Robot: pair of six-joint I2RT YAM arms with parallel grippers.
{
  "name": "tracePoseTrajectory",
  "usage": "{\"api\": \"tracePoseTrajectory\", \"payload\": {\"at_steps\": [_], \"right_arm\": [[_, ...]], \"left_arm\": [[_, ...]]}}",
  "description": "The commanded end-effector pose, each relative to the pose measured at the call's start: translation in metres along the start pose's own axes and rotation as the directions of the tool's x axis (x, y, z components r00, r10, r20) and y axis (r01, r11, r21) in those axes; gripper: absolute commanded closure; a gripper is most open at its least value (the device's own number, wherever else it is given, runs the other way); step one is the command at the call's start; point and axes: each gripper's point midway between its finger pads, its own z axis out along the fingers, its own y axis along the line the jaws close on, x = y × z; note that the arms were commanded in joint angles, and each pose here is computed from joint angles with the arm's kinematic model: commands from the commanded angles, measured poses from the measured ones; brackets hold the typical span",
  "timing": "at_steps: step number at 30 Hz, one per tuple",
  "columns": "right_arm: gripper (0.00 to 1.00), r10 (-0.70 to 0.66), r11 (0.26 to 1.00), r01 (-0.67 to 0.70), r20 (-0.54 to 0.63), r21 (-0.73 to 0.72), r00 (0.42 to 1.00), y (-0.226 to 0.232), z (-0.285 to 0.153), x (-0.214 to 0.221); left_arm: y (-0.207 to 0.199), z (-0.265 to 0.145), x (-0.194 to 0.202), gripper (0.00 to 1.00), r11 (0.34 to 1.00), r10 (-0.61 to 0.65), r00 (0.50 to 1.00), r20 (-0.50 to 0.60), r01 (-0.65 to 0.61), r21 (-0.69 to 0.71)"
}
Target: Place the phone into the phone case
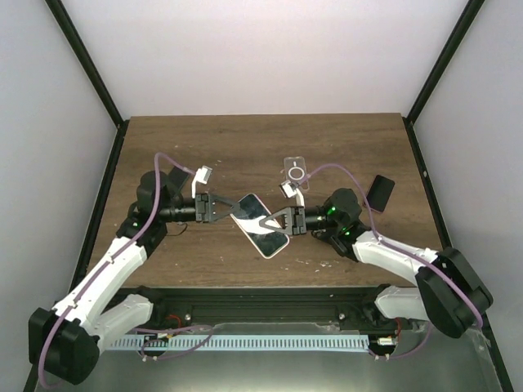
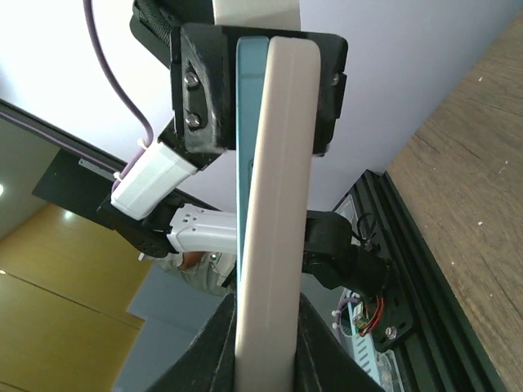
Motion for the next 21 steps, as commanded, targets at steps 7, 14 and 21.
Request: {"api": "tracePoseTrajectory", "payload": {"at_steps": [7, 14, 21], "right_arm": [[0.92, -0.145, 0.988, 0.148, 0.065, -0.041, 0.987, 0.034, 0.001, -0.019], [0.91, -0.135, 0.99, 0.138, 0.081, -0.036, 0.988, 0.032, 0.002, -0.022], [0.8, -0.102, 0.994, 0.104, 0.058, -0.031, 0.993, 0.023, 0.005, -0.019]], "left_arm": [[-0.001, -0.008, -0.01, 0.45, 0.998, -0.049, 0.994, 0.096, 0.053, -0.041], [-0.002, -0.007, -0.007, 0.61, 0.999, -0.041, 0.996, 0.077, 0.043, -0.028], [0.004, -0.005, -0.007, 1.0, 0.998, -0.001, 0.998, 0.057, 0.004, -0.059]]}}
